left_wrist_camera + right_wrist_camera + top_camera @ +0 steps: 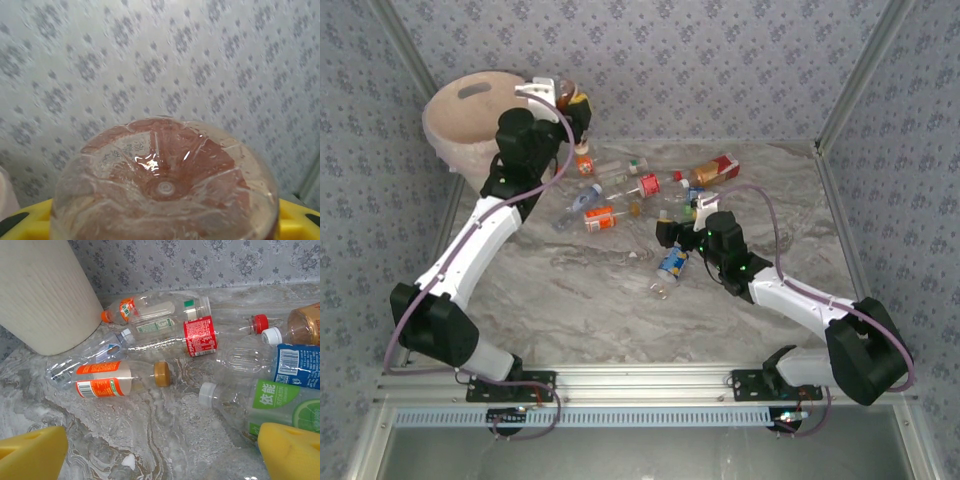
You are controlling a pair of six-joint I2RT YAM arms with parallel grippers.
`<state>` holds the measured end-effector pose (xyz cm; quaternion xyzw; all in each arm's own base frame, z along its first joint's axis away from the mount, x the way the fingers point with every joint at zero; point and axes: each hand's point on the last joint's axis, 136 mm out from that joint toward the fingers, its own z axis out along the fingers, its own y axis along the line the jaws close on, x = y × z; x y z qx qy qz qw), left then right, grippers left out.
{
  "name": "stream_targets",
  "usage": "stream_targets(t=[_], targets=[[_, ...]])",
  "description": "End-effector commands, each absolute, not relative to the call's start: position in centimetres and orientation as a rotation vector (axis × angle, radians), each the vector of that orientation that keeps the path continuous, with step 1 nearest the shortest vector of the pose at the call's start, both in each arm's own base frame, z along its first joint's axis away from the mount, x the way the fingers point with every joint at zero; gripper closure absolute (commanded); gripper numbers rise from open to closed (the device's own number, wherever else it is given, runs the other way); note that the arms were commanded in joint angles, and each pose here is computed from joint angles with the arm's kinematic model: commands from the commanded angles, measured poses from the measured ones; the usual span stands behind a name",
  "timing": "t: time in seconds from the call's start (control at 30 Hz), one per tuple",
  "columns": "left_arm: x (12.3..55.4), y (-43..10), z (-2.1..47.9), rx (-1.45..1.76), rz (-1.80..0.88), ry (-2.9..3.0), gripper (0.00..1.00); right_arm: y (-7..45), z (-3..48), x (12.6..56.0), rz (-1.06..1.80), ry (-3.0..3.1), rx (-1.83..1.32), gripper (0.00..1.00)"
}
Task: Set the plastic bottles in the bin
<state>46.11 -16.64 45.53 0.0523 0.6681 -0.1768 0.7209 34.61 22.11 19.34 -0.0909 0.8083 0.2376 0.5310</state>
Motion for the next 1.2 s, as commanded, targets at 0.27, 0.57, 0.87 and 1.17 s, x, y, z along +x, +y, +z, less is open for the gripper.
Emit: stream_targets(t=[0.27, 0.57, 0.87, 1.17], targets=[[48.3, -7.2, 53.1, -0.126, -0.204, 1.266, 0.48, 23.0, 21.5, 34.8, 0.573, 1.871, -0.248, 0.0], [51.8, 2.7, 49.9, -0.418, -0.186, 1.34, 0.48, 22.8, 21.6, 34.5, 0.556, 1.871, -0.256, 0.0], [51.0, 9.0, 43.3, -0.731, -0.109, 1.482, 0.47, 22.9, 21.7, 34.4, 0.541, 1.873, -0.268, 0.0], [50.8, 12.1, 40.4, -0.808, -0.028, 1.567, 0.43, 23.1, 21.5, 34.3, 0.53, 1.878, -0.282, 0.0]])
